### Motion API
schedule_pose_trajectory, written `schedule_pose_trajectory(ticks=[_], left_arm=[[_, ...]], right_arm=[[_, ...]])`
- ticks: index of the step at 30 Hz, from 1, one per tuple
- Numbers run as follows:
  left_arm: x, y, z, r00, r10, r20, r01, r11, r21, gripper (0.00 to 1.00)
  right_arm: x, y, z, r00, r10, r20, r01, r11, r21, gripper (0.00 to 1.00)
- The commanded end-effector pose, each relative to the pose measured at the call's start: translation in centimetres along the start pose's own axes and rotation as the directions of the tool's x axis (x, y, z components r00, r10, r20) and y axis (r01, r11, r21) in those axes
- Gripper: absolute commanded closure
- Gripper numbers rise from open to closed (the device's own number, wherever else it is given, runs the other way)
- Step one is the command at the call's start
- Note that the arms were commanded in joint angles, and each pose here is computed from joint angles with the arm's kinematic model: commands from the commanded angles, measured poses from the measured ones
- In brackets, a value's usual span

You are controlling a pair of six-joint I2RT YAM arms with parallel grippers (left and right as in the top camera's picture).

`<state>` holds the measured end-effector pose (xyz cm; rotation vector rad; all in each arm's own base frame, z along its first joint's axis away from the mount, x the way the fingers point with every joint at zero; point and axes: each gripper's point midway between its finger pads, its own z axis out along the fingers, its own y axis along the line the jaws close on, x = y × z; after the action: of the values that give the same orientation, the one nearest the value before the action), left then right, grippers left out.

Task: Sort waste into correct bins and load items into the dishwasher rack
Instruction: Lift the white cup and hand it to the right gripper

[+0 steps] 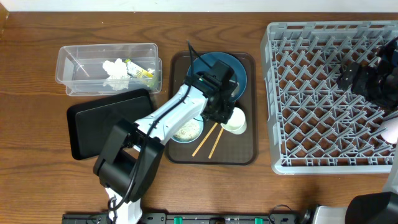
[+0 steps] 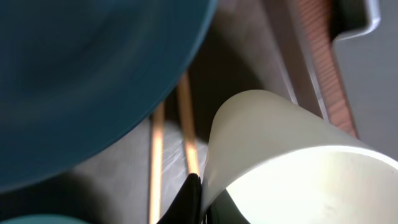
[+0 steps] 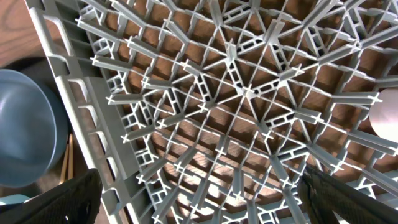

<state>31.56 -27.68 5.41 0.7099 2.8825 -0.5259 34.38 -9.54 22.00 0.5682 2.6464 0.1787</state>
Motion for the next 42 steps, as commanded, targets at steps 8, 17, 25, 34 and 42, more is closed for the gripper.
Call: schedule_pose_trajectory(ticks=[8, 17, 25, 34, 42], left_arm=[[-2.7, 3.4, -12.5, 0.946, -0.173, 0.274, 0.165, 0.985, 0.052, 0.94], [-4.8, 1.8, -20.7, 0.880, -0.364, 0.305, 0.123, 0.794, 0.595, 0.94], [-4.5, 0.1, -20.4, 0.909, -0.364, 0.201, 0.118, 0.689, 0.715, 0.94], [-4.0, -2.2, -21.0, 0.933, -0.315, 0.173, 0.069, 0.629, 0.774, 0.94], [-3.8, -2.9, -21.0, 0.940, -0.301, 0.163, 0.062, 0.618, 0.784, 0.94]], right_arm=[[0.6, 1.5, 0.5, 0.995, -0.093, -0.023, 0.091, 0.993, -0.079, 0.01], [3.7, 9.9, -0.5, 0.941, -0.331, 0.063, 0.303, 0.751, -0.587, 0.01], [9.2, 17.6, -1.4, 0.879, -0.441, 0.182, 0.365, 0.375, -0.852, 0.01], [14.4, 24.2, -2.2, 0.760, -0.547, 0.351, 0.458, 0.066, -0.887, 0.01], [15.6, 27.8, -5.0, 0.664, -0.507, 0.550, 0.538, -0.186, -0.822, 0.01]])
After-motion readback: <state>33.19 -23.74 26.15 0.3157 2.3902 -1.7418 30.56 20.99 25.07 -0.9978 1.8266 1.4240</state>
